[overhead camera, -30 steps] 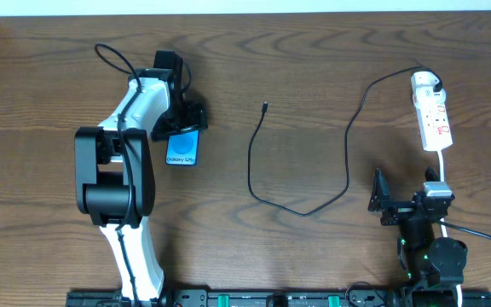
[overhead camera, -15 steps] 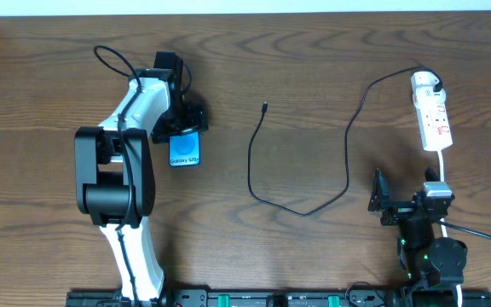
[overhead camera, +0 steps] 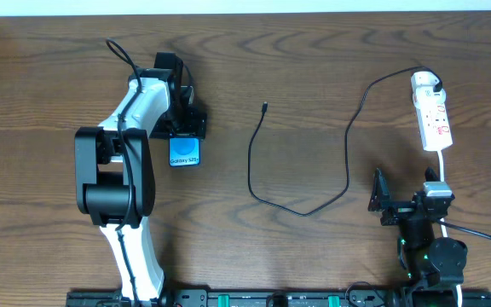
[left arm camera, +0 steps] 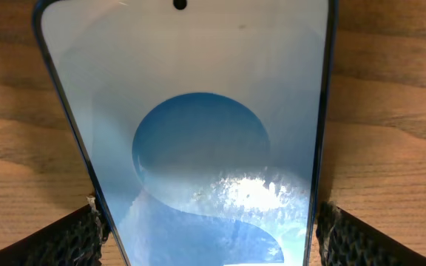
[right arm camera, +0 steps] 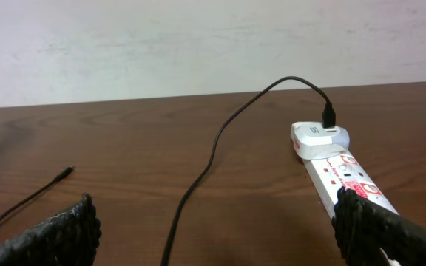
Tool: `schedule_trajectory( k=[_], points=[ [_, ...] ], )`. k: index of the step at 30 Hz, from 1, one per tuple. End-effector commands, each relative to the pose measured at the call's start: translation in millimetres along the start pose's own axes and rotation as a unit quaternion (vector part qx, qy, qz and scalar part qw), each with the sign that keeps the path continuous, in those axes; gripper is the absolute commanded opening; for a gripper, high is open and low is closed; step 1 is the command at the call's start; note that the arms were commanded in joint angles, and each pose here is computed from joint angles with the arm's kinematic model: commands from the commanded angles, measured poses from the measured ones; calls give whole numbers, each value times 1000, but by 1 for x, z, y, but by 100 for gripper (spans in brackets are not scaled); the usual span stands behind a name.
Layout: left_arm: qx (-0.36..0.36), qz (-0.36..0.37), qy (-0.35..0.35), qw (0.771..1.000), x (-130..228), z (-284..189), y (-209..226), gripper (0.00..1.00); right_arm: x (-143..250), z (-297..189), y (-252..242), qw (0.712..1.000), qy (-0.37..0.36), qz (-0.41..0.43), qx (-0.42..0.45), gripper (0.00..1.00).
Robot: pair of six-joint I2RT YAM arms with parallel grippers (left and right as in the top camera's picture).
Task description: Plug charger to phone and switch on socket
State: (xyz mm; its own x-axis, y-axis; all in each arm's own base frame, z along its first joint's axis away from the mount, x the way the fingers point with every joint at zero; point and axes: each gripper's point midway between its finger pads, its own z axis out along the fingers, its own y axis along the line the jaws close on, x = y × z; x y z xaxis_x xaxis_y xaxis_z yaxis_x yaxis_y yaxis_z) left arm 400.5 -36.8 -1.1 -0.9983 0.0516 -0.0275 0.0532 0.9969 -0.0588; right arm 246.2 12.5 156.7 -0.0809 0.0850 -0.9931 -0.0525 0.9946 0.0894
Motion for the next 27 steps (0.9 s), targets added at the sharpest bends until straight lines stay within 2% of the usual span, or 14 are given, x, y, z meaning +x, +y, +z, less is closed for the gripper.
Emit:
schedule_trajectory(
  k=[1,11,27],
  points=[
    [18,22,21,999,9,16,-4,91,1,0,2,1000,0,4,-4,99],
    [20,78,38,996,18,15,-4,91,1,0,2,1000,0,4,-4,99],
    [21,78,36,996,17,17,-4,91,1,0,2,1000,0,4,-4,99]
  ],
)
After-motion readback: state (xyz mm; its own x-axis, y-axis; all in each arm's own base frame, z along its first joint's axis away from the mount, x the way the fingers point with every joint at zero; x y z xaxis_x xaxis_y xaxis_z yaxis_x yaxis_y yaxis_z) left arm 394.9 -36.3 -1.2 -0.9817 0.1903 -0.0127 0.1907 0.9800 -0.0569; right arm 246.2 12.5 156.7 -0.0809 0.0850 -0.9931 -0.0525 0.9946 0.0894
